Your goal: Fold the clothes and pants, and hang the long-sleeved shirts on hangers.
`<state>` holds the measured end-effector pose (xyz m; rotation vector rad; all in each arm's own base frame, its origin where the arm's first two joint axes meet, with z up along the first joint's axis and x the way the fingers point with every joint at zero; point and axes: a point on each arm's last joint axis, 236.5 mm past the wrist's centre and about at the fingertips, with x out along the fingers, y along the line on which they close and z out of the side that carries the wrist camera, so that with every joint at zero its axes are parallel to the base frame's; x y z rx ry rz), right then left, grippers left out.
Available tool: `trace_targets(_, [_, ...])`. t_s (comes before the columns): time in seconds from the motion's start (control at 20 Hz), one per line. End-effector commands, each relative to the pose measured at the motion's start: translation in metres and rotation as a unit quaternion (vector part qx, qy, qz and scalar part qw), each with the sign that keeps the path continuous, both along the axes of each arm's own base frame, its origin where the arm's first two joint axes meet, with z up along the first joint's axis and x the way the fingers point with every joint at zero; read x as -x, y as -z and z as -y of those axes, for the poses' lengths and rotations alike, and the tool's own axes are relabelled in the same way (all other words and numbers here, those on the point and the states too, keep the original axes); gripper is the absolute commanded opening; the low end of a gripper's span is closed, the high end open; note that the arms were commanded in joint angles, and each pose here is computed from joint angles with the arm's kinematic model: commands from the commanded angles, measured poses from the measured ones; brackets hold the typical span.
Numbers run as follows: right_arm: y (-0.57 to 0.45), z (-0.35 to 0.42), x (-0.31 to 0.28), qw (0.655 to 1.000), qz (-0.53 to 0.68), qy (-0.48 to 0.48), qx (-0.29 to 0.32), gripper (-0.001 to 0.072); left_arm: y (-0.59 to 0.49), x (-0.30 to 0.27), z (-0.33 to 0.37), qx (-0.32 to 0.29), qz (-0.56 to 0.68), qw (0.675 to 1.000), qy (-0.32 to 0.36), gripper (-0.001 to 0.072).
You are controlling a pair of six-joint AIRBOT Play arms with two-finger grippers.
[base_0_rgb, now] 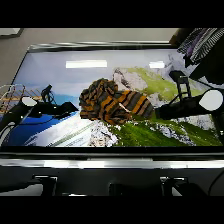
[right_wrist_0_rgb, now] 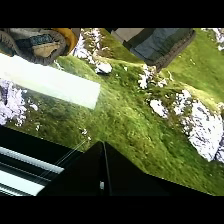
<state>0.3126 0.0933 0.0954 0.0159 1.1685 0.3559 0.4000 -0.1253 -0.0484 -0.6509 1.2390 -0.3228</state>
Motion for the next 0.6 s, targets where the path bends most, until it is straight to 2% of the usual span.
trace_targets(0.0, [0.000, 0.000, 0.000, 1.000, 0.000, -0.001, 0.000, 0.0028, 0.020, -0.015, 0.026, 0.075, -0.013, 0.997, -0.024, 0.0720])
trace_targets(0.2, [-0.001, -0.001, -0.001, 1.000, 0.002, -0.001, -0.001, 0.0029, 0.033, -0.010, 0.051, 0.091, -0.028, 0.995, -0.013, 0.0720])
trace_targets(0.25, [-0.001, -0.001, -0.001, 1.000, 0.002, -0.001, -0.001, 0.0031, 0.036, -0.008, 0.056, 0.091, -0.033, 0.995, -0.008, 0.0676])
trace_targets(0.3, [-0.001, -0.001, -0.002, 1.000, 0.004, 0.000, -0.001, 0.0042, 0.037, -0.006, 0.059, 0.091, -0.034, 0.995, -0.004, 0.0408])
trace_targets(0.35, [-0.001, 0.000, -0.008, 1.000, 0.014, 0.004, -0.001, 0.0145, 0.036, -0.005, 0.061, 0.091, -0.034, 0.995, -0.001, 0.0030])
trace_targets(0.45, [0.011, 0.001, -0.024, 0.998, 0.021, 0.055, -0.019, 0.0497, 0.035, -0.005, 0.062, 0.092, -0.033, 0.995, 0.000, 0.0024])
trace_targets(0.55, [0.043, -0.003, -0.035, 0.993, -0.010, 0.107, -0.043, 0.0574, 0.034, -0.003, 0.063, 0.094, -0.034, 0.995, 0.003, 0.0024])
